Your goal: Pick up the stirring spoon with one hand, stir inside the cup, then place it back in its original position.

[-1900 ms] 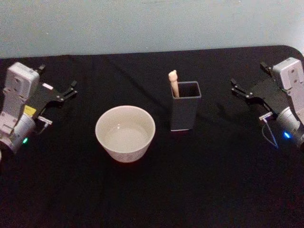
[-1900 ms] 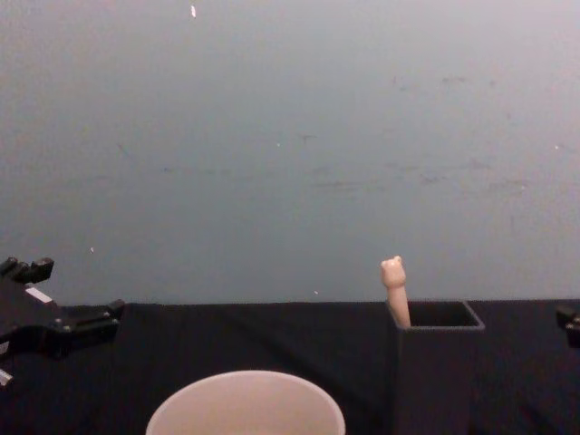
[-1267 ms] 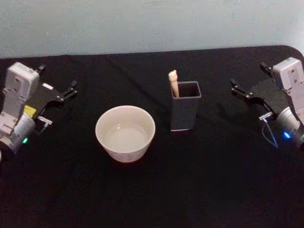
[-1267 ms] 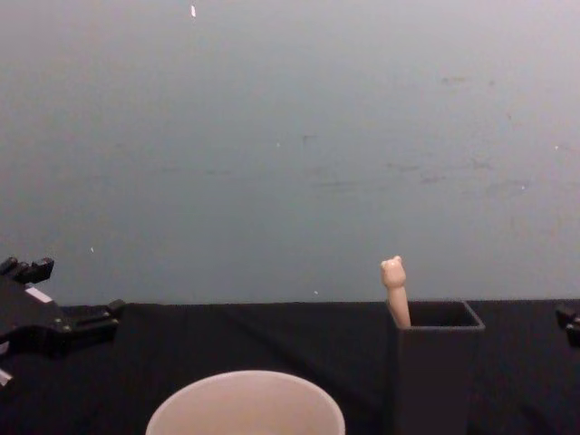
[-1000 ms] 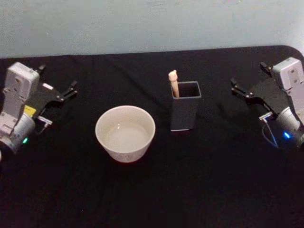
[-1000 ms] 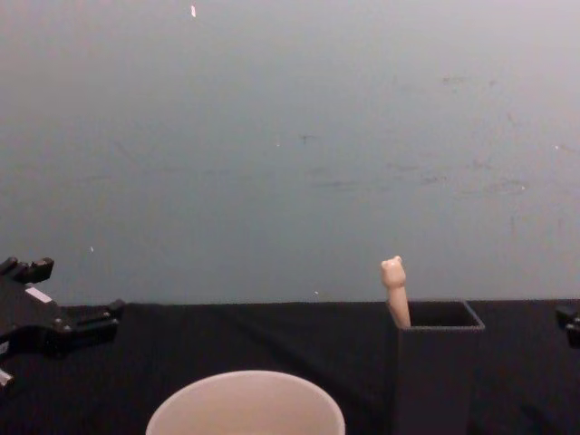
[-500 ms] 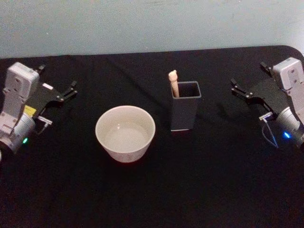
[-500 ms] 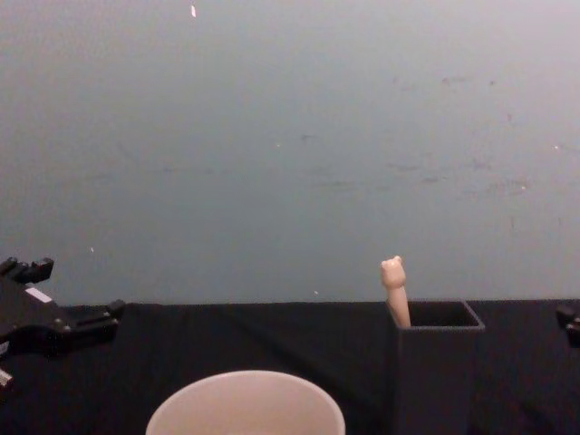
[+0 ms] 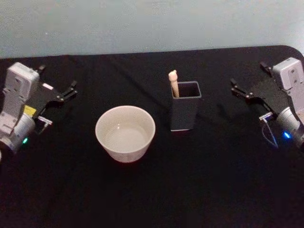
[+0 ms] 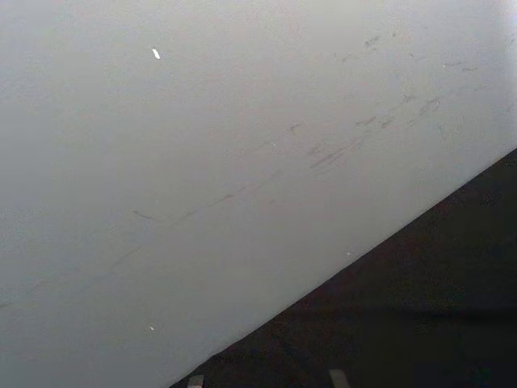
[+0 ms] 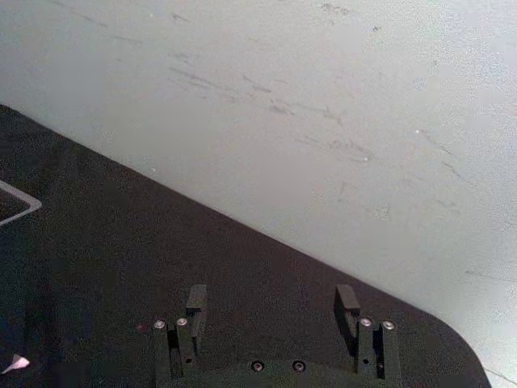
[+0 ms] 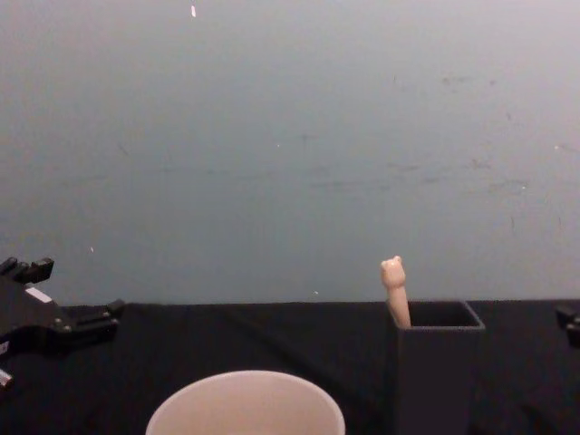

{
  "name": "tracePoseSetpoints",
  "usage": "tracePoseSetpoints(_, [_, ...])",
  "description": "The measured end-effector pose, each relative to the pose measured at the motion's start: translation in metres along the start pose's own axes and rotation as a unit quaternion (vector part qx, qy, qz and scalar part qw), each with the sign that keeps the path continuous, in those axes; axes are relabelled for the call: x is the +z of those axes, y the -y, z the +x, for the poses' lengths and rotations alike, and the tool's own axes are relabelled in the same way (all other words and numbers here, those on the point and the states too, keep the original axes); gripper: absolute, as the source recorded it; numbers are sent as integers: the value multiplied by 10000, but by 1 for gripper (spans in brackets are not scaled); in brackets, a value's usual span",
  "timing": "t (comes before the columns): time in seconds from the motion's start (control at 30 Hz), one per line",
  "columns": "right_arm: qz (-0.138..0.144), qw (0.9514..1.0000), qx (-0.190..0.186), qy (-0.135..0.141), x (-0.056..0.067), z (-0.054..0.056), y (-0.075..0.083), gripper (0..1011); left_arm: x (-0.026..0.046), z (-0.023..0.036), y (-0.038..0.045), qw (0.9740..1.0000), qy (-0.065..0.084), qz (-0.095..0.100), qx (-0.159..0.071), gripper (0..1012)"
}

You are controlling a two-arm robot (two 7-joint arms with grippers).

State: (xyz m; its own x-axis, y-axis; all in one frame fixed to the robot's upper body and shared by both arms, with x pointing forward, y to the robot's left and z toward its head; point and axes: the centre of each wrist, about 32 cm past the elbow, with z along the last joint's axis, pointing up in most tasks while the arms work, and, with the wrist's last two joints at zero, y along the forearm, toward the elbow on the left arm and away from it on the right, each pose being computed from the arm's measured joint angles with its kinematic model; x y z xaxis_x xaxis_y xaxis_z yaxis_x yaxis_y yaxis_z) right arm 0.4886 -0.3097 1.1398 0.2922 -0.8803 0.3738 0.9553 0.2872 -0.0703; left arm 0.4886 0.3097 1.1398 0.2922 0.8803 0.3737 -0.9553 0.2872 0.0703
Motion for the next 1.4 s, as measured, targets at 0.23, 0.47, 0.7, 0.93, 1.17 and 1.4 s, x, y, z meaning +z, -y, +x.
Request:
tracePoseSetpoints(0.23, [0,10000,0,-1,0,1,0,1002,0,0,0,10000,0,0,0,1001])
tracePoseSetpoints(0.47, [78,9995,137,-276,61,17,39,1002,0,0,0,10000,0,0,0,1001])
tracePoseSetpoints(0.7, [276,9967,356,-673,184,34,88,1002,0,0,0,10000,0,0,0,1001])
tracePoseSetpoints(0.93, [424,9879,863,-1220,361,46,130,1002,0,0,0,10000,0,0,-1,1001])
tracePoseSetpoints(1.17, [425,9792,1404,-1405,494,35,120,1002,0,0,0,10000,0,0,0,1001])
tracePoseSetpoints(1.4, [328,9707,1908,-1424,605,11,84,1002,0,0,0,10000,1,0,-1,1001])
